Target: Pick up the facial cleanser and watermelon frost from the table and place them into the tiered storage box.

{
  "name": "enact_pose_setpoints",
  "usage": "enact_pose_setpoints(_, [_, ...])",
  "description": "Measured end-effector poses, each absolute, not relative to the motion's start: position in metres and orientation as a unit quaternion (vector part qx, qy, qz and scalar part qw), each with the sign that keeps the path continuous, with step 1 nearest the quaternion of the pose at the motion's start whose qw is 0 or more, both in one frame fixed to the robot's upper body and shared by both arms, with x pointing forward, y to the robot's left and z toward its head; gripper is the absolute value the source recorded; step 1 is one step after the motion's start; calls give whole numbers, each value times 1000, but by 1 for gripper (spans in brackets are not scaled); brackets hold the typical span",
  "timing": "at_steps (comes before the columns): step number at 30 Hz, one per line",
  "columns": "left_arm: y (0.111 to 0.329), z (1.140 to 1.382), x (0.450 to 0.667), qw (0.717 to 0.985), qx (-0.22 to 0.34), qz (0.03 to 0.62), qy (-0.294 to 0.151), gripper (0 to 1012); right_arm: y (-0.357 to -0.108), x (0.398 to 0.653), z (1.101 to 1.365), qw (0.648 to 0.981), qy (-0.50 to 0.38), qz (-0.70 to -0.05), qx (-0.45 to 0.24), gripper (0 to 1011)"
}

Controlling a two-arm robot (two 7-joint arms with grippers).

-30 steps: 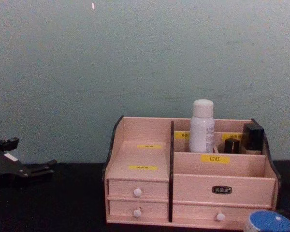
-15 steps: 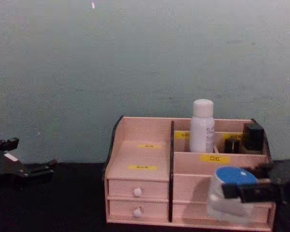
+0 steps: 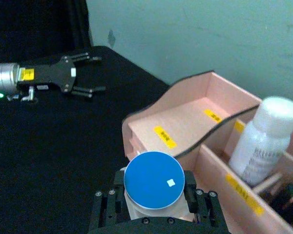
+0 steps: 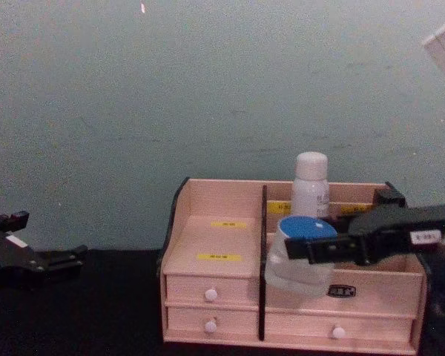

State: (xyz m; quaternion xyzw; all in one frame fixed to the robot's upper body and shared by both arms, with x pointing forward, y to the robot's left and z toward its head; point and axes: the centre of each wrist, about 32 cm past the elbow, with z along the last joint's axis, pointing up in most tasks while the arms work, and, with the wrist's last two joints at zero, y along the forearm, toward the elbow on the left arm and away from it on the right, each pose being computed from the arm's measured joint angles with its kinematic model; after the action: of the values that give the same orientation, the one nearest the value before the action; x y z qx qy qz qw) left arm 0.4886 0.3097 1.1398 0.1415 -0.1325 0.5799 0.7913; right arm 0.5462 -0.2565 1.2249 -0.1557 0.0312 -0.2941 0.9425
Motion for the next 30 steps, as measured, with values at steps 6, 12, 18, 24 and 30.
enact_pose_setpoints(6, [310, 1140, 489, 791, 142, 580, -132, 1001, -246, 557, 1232, 944, 23, -293, -150, 728])
enact_pose_setpoints(12, [310, 1140, 489, 791, 142, 580, -132, 1001, -234, 570, 1239, 945, 17, -294, -144, 728])
enact_pose_setpoints(18, [310, 1140, 489, 791, 142, 580, -132, 1001, -225, 581, 1241, 944, 21, -296, -143, 728])
enact_pose_setpoints(24, [310, 1140, 489, 791, 141, 580, -132, 1001, -214, 597, 1241, 943, 35, -298, -144, 728])
enact_pose_setpoints(30, [310, 1140, 489, 791, 142, 580, -132, 1001, -206, 609, 1243, 942, 43, -301, -143, 728])
